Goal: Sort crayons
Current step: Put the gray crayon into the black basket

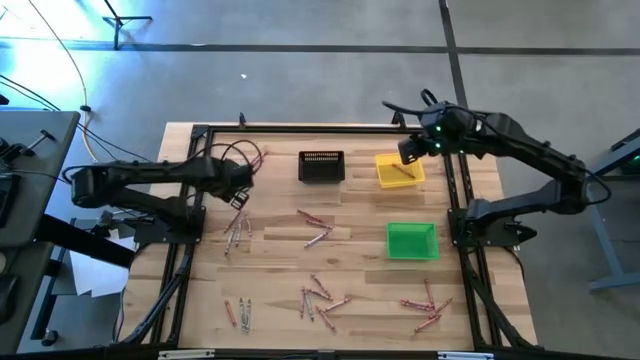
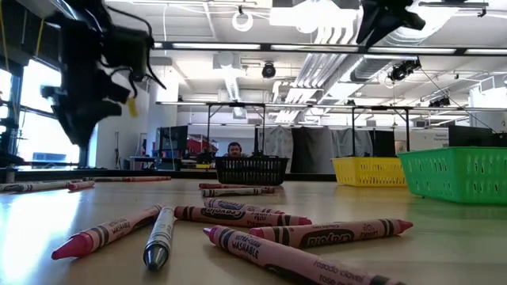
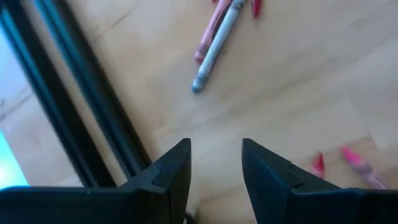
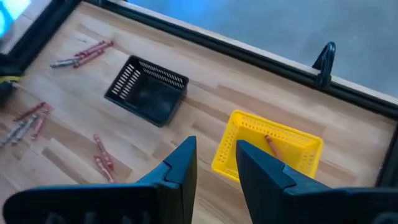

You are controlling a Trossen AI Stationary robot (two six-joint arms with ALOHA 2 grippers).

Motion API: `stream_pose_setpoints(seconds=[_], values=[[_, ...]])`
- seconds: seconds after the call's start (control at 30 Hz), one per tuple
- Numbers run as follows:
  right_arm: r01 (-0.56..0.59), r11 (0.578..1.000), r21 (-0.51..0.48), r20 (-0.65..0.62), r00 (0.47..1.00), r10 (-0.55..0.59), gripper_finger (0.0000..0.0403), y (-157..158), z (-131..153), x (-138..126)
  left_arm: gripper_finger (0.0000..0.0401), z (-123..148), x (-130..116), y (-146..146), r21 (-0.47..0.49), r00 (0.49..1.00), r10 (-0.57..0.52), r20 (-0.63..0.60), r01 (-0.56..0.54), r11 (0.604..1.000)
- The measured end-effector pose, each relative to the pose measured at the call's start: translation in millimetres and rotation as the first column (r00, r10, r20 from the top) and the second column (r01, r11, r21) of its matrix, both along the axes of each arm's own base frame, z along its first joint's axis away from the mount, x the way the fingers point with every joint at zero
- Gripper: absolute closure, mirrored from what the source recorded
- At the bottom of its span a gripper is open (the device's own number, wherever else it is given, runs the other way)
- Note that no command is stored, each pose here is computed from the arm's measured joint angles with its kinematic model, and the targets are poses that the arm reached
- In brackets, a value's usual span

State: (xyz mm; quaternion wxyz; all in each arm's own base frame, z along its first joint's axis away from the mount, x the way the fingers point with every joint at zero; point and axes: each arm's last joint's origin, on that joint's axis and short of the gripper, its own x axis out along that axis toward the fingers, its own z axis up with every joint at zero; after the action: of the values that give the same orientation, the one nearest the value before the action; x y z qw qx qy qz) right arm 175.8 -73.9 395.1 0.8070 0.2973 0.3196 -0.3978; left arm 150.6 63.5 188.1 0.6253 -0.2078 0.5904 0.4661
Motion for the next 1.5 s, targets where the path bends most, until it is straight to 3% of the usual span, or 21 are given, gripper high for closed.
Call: stream_pose_setpoints(seconds=[0.4,0.77,0.9,1.17,1.27,1.37,1.5], values=[[-0.044,0.999,0.022,-0.003,0.999,0.044,0.0306,12.8,-4.1,12.3,0.0275,-42.2,14.9,47.6,-0.069,0.992,-0.032,-0.121,0.024,0.997],[-0.063,0.998,0.009,-0.016,0.998,0.063,0.0306,13.0,-4.3,12.3,0.0277,-65.0,18.6,59.9,-0.177,0.991,-0.011,-0.133,-0.013,0.984],[-0.058,0.998,0.001,-0.019,0.998,0.058,0.0306,12.8,-4.2,12.2,0.0303,-65.7,18.6,60.3,-0.201,0.994,0.008,-0.109,-0.03,0.979],[-0.073,0.997,-0.008,-0.028,0.997,0.073,0.0306,12.8,-4.2,12.2,0.039,-64.5,16.8,57.9,-0.243,0.994,0.047,-0.102,-0.071,0.967],[-0.076,0.997,-0.01,-0.03,0.997,0.075,0.0306,12.8,-4.2,12.1,0.0396,-59.6,16.0,53.0,-0.252,0.993,0.063,-0.099,-0.086,0.964],[-0.073,0.997,-0.008,-0.028,0.997,0.073,0.0306,12.8,-4.2,12.1,0.0394,-47.0,11.0,39.2,-0.35,0.993,0.056,-0.107,-0.09,0.932],[-0.072,0.997,-0.008,-0.028,0.997,0.072,0.0306,12.8,-4.2,12.2,0.0399,-18.1,22.6,31.7,-0.335,0.996,0.032,0.082,-0.003,0.942]])
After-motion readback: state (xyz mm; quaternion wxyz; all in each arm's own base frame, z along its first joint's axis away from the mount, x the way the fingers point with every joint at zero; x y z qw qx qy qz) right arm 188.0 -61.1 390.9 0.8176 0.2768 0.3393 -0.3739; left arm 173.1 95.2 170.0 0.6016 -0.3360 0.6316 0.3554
